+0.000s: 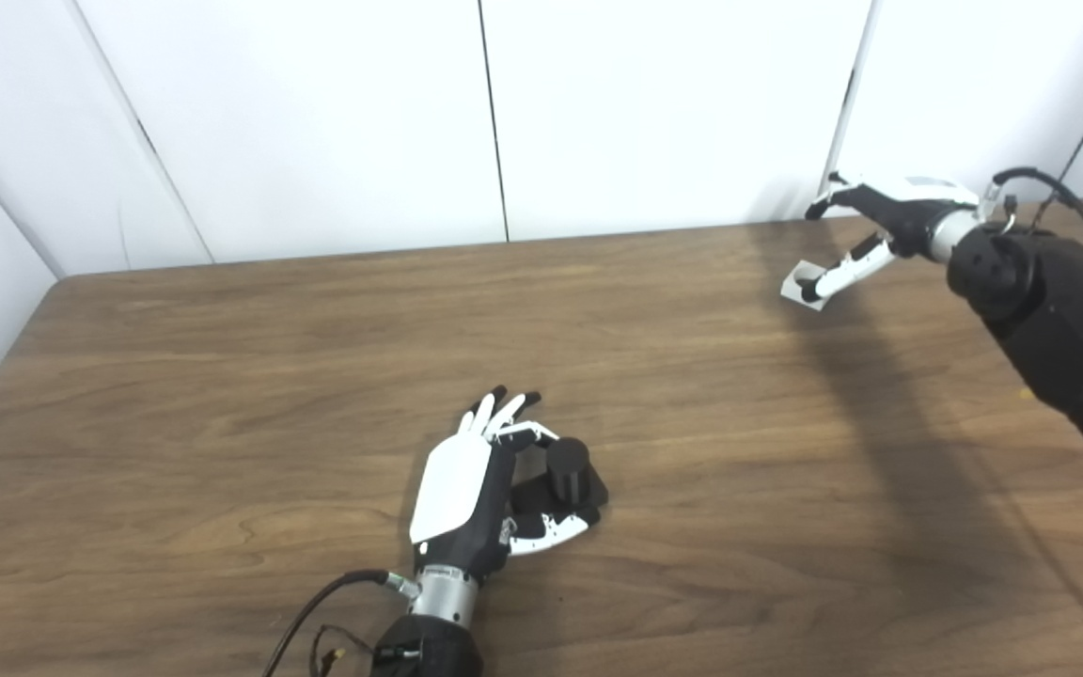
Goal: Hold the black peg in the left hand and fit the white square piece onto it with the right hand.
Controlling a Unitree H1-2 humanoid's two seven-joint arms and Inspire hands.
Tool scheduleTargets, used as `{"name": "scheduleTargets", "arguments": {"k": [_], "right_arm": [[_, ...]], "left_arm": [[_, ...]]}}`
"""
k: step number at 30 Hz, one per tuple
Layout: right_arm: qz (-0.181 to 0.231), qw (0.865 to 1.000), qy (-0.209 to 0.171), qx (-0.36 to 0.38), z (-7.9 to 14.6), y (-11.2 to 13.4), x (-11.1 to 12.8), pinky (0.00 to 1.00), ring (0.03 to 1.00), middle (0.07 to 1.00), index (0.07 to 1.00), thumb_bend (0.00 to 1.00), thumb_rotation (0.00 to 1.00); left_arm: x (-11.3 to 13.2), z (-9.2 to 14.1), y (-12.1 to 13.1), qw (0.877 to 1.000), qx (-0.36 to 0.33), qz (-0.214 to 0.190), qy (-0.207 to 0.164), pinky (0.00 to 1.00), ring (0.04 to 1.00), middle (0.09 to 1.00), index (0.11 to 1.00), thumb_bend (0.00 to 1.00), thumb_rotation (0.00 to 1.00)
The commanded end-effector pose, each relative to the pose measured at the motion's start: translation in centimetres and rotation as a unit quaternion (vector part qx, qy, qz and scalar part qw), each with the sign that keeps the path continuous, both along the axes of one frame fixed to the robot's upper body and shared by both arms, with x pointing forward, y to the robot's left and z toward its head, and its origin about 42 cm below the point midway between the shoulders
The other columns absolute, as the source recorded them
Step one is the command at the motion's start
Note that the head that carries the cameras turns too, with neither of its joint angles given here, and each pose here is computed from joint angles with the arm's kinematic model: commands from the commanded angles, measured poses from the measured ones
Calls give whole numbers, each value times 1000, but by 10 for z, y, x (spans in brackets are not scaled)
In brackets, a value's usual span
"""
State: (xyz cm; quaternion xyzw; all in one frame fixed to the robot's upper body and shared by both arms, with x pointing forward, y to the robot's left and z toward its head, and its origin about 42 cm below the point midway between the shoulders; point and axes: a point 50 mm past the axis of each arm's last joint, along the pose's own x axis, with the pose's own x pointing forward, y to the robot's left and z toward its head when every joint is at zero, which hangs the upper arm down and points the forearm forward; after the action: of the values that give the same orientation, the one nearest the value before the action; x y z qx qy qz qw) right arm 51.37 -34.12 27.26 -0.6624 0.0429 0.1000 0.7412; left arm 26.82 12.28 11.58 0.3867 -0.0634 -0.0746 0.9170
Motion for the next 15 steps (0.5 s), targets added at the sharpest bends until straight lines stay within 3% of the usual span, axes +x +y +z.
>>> {"name": "scheduleTargets", "arguments": {"k": [1,8,15], "right_arm": [[8,999,-46,-7,40,3,12,1000,1000,1000,787,893,416],[-3,999,-45,-14,40,5,17,1000,1000,1000,755,886,422],[-12,999,-47,-19,36,12,21,1000,1000,1000,708,937,514]], "left_arm": [[-7,-20,10,998,32,6,48,1000,1000,915,492,524,69],[-8,-19,9,998,31,7,51,1000,1000,916,491,524,68],[-8,-19,9,998,30,6,52,1000,1000,917,492,524,69]]}}
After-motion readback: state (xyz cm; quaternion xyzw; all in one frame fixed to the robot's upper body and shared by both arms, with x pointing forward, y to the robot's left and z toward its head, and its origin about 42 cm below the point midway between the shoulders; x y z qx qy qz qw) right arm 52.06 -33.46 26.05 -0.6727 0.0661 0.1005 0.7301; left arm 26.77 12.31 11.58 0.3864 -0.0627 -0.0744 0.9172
